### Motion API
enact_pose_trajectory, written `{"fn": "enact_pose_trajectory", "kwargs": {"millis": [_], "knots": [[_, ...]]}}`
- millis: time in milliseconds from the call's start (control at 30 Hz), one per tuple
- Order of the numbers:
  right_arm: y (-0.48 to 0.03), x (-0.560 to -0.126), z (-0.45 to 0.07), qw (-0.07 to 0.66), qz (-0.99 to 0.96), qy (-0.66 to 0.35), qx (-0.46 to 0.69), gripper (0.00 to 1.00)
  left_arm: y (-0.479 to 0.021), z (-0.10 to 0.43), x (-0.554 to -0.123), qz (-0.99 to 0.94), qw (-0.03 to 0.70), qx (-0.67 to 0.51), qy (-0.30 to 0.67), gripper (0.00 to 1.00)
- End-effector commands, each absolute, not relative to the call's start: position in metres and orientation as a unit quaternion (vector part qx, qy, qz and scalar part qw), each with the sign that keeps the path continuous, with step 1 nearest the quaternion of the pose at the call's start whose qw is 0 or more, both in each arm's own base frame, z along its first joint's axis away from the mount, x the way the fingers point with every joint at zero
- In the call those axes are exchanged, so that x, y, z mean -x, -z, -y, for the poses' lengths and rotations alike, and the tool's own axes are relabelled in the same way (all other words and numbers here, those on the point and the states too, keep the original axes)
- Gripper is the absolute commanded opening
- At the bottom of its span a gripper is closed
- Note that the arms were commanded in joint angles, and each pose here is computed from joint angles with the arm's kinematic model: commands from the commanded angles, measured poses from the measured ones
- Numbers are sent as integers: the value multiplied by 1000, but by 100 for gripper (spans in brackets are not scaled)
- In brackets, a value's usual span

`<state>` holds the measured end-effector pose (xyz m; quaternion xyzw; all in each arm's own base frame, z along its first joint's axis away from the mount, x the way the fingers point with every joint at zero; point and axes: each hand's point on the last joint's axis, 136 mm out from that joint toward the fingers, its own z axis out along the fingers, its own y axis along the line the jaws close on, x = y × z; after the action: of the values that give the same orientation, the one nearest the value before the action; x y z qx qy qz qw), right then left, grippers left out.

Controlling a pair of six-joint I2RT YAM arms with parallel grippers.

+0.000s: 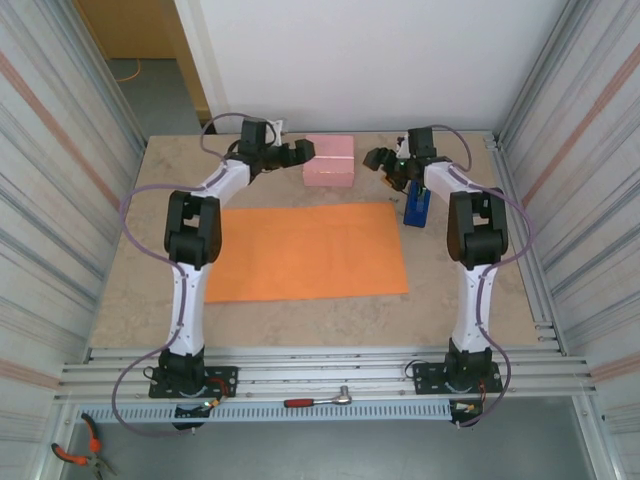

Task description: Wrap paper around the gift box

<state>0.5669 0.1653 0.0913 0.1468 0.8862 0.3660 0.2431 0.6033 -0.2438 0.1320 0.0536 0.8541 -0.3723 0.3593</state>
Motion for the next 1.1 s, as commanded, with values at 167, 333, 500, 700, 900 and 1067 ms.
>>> {"fn": "enact_pose_trajectory", "kwargs": {"millis": [167,333,500,700,900,1067], "knots": [[-86,-593,-210,232,-875,-404,-132,80,-121,249,-611,-853,323,-30,409,93],[-74,-601,-224,224,-878,-402,-131,79,-108,258,-613,-850,301,-27,431,92],[-63,-605,-233,213,-880,-402,-135,76,-95,272,-610,-850,282,-34,444,94],[-53,-602,-241,197,-883,-404,-135,58,-78,287,-604,-849,256,-42,460,71],[-71,-594,-256,192,-878,-423,-115,31,-99,300,-594,-837,257,-65,478,63],[-114,-579,-273,209,-871,-437,-85,24,-148,305,-579,-822,284,-91,485,63]]}}
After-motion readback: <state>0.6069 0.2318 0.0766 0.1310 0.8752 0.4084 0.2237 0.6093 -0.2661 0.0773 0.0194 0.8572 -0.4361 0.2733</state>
